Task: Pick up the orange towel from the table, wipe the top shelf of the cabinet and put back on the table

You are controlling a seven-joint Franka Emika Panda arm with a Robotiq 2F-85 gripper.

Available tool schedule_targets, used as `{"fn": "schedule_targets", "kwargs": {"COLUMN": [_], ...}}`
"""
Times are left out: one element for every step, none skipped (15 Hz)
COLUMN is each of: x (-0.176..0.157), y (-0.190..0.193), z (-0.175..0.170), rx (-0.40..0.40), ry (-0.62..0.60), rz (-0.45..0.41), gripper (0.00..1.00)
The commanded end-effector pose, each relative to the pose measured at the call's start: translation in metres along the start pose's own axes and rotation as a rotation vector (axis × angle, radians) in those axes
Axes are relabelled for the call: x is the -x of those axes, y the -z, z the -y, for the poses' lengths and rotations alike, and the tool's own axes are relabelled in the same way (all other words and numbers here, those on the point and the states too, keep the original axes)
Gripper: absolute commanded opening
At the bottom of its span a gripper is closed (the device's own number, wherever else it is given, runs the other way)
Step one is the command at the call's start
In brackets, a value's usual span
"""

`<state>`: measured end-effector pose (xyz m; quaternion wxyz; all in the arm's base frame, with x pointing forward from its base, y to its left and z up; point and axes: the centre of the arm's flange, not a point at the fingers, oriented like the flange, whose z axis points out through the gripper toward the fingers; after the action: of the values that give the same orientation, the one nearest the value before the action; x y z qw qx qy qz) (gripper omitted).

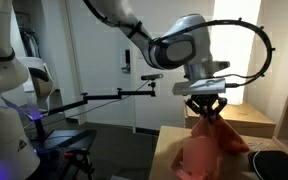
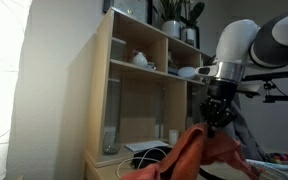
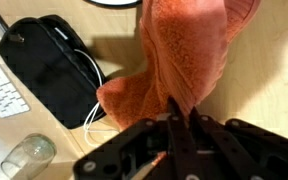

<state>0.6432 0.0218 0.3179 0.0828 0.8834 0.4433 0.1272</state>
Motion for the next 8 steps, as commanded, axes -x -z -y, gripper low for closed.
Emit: {"fn": "schedule_targets", "kwargs": {"x": [0.003, 0.006, 0.009, 0.010, 0.011, 0.011, 0.011, 0.011], "y": [0.009, 0.017, 0.023, 0.025, 0.025, 0.025, 0.024, 0.024], "z": [0.000, 0.001, 0.002, 0.003, 0.004, 0.005, 0.006, 0.006], "rx": [0.011, 0.018, 0.022, 0.023, 0.023, 0.021, 0.020, 0.020], "ry": [-0.001, -0.001, 0.001, 0.001, 0.001, 0.002, 0.002, 0.003], "rz": [-0.022, -0.037, -0.040, -0.040, -0.039, -0.039, -0.039, -0.039], "gripper": [0.09, 0.09, 0.09, 0.09, 0.09, 0.09, 0.09, 0.09]}}
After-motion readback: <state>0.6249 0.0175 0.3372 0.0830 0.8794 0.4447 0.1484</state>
